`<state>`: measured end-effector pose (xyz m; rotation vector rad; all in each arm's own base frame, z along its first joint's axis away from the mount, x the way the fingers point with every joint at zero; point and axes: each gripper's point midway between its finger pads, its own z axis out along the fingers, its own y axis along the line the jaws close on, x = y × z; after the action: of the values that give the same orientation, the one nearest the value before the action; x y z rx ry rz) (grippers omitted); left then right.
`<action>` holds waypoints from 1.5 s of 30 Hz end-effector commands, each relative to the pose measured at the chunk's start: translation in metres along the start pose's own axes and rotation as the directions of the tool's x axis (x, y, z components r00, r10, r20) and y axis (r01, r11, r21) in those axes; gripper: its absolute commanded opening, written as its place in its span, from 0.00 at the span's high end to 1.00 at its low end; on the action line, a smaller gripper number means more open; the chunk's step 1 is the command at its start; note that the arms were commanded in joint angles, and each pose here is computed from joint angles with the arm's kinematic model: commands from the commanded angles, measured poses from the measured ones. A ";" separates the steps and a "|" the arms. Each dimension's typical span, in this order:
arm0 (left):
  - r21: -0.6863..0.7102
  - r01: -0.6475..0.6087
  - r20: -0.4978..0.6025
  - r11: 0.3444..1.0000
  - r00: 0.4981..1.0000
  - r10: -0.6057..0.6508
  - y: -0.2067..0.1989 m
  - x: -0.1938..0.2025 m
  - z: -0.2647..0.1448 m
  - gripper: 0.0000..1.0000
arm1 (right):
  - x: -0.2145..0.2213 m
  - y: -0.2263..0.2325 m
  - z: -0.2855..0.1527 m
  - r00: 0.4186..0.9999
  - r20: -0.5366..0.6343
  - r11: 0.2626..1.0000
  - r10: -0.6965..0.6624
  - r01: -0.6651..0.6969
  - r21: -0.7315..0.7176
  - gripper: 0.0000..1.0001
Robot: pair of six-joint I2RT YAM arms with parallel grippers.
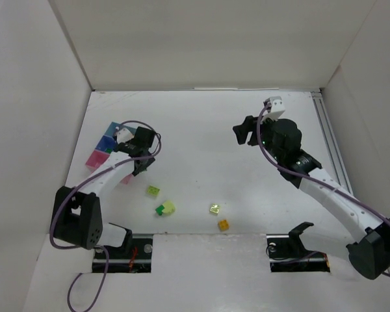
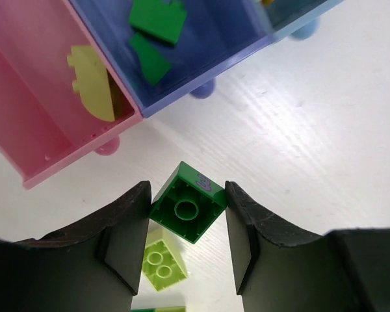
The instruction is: Sort the legos into containers by color
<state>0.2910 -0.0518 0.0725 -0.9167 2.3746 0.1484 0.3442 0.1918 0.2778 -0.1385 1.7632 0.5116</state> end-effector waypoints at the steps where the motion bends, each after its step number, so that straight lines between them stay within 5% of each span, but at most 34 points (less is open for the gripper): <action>1: 0.059 0.027 0.072 0.998 0.997 -0.032 -0.009 -0.032 -0.032 0.76 | -0.002 -0.006 -0.004 1.000 0.015 1.000 -0.006 0.005 0.023 0.27; 15: 0.025 0.276 0.145 0.961 0.950 -0.277 0.025 -0.128 -0.019 0.76 | 0.005 0.002 0.001 0.999 -0.028 1.000 -0.017 0.017 -0.021 0.26; 27: 0.003 0.299 0.155 0.954 0.943 -0.296 0.017 -0.145 0.016 0.72 | 0.016 -0.003 0.008 0.997 -0.075 1.000 -0.028 0.027 -0.009 0.26; 32: -0.056 0.291 0.141 0.955 0.949 -0.281 0.024 -0.143 0.025 0.39 | 0.020 -0.009 0.007 0.995 -0.095 1.000 -0.026 0.027 0.006 0.20; 33: -0.051 0.280 0.132 0.959 0.953 -0.272 0.023 -0.142 0.025 0.26 | 0.023 -0.009 0.006 0.994 -0.105 1.000 -0.027 0.028 0.009 0.18; 37: 0.015 0.265 0.111 0.964 0.958 -0.265 0.017 -0.137 0.015 0.08 | 0.016 -0.008 -0.002 0.996 -0.090 1.000 -0.026 0.027 0.005 0.16; 41: 0.090 0.242 0.093 0.966 0.964 -0.250 0.013 -0.130 -0.013 0.06 | 0.018 -0.010 -0.015 0.992 -0.117 0.999 -0.036 0.038 0.011 0.16; 45: 0.239 0.120 0.007 0.964 0.992 -0.126 -0.015 -0.079 -0.049 0.01 | 0.033 -0.017 -0.031 0.986 -0.160 0.999 -0.038 0.043 0.031 0.11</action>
<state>0.3481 0.0093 0.1451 -1.0842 2.1737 -0.0201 0.3237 0.1781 0.2369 -0.1938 1.9353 0.4599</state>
